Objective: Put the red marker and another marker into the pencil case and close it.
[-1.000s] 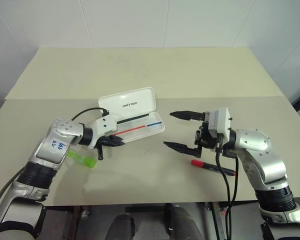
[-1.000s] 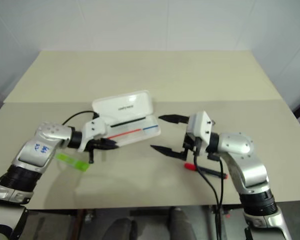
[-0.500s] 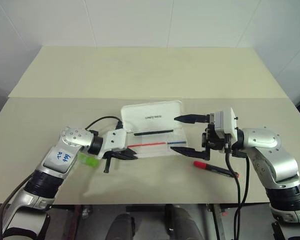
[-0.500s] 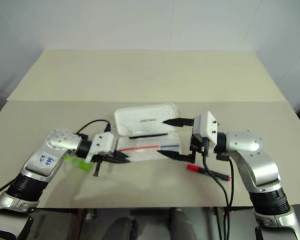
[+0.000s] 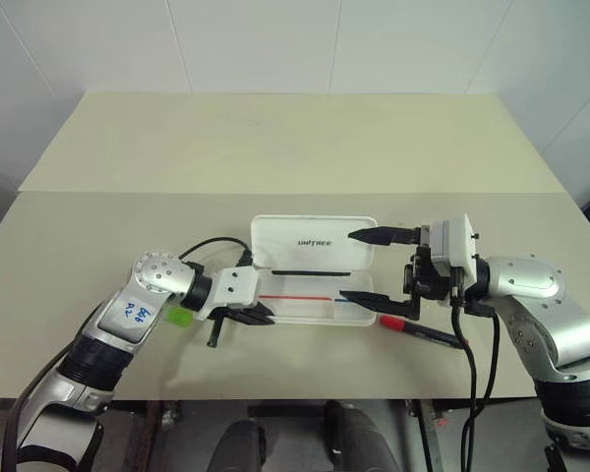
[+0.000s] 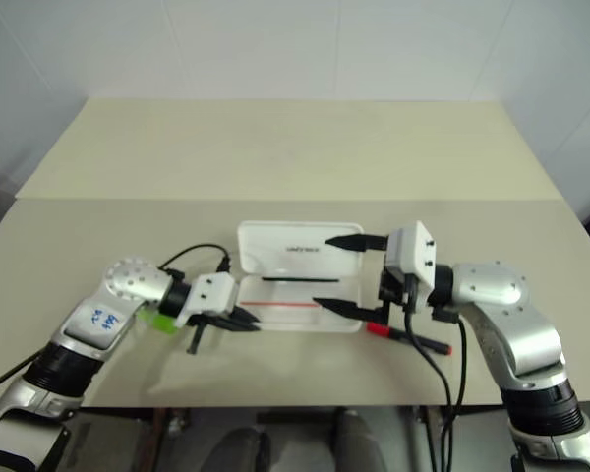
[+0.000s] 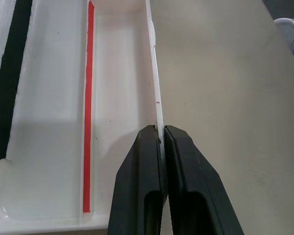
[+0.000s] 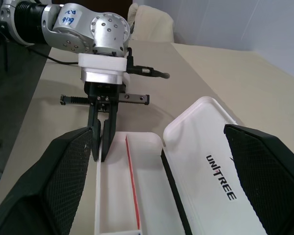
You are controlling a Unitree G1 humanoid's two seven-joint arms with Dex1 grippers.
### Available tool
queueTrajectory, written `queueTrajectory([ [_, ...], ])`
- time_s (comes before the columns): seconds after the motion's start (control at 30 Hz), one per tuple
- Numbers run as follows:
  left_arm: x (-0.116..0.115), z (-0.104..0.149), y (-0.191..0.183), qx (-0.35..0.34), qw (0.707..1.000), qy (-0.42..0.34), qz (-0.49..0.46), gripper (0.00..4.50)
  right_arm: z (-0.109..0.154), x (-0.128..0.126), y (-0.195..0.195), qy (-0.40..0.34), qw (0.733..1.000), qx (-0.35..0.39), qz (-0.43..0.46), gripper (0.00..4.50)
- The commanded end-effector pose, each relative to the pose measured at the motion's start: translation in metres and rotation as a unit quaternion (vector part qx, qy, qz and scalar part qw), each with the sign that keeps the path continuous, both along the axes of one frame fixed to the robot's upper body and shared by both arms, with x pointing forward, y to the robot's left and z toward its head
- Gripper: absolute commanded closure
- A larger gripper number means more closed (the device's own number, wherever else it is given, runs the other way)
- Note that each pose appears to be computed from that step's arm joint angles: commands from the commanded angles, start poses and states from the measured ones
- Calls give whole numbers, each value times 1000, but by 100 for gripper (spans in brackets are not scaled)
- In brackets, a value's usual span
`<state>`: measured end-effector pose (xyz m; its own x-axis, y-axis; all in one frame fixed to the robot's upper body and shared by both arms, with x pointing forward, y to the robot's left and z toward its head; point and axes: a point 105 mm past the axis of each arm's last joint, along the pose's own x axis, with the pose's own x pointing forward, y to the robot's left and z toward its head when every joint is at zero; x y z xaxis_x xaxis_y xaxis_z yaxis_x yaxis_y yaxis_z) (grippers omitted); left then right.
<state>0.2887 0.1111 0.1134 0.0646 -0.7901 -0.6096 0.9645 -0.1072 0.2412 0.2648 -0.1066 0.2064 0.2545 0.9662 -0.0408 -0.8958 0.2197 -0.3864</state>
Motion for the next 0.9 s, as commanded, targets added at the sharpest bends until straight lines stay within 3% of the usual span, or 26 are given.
queueTrajectory([
  [0.03,11,2,4,15,999,-11,40,448,15,-5,-3,-28,1000,10,-8,0],
  [0.23,9,-2,3,24,999,2,46,448,15,-6,-3,-27,1000,12,-10,0],
  [0.27,8,-2,2,25,999,3,45,395,15,-6,-3,-26,1000,12,-11,0],
  [0.67,-4,12,-5,-4,999,40,19,8,13,-3,-1,-21,1000,15,-10,0],
  [0.9,-9,29,-1,-30,998,44,27,3,9,1,-1,-11,1000,16,-7,0],
])
